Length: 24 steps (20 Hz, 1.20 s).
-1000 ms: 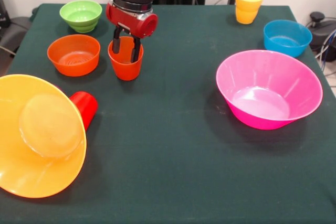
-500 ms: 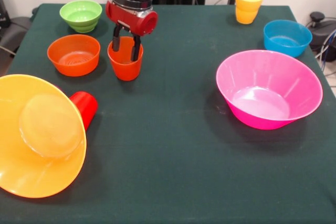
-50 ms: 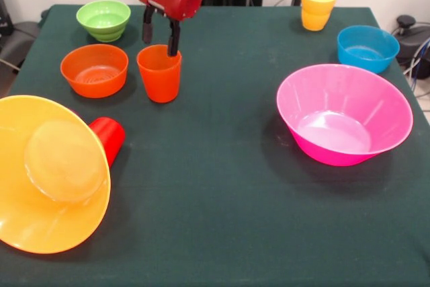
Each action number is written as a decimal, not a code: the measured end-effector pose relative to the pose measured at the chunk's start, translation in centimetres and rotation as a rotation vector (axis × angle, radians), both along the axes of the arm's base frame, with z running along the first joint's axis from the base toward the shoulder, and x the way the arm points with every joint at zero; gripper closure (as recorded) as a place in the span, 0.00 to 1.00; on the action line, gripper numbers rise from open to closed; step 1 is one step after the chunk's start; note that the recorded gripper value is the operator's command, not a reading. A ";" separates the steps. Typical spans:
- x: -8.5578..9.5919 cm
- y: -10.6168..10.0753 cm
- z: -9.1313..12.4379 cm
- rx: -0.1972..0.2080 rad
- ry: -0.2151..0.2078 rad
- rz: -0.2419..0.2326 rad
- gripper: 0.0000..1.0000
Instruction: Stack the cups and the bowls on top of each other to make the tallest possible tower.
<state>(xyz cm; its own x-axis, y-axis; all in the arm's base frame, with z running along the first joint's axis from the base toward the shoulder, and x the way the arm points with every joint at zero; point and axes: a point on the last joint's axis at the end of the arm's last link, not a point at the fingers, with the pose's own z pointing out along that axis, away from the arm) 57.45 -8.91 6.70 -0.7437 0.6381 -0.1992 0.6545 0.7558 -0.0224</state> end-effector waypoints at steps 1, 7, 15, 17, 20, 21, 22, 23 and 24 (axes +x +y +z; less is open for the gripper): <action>0.1 0.0 0.4 0.001 -0.001 0.000 0.00; 0.7 0.0 2.0 0.002 -0.015 0.001 0.00; 1.1 0.4 2.6 0.005 -0.029 0.006 0.00; 1.1 0.5 2.5 0.008 -0.027 0.008 0.00; 1.1 0.8 2.1 0.014 -0.022 0.012 0.00; 1.1 0.9 2.0 0.015 -0.021 0.012 0.00; 1.1 1.0 1.8 0.018 -0.019 0.014 0.00; 1.1 1.1 1.7 0.019 -0.018 0.014 0.00; 1.0 1.1 1.5 0.021 -0.016 0.015 0.00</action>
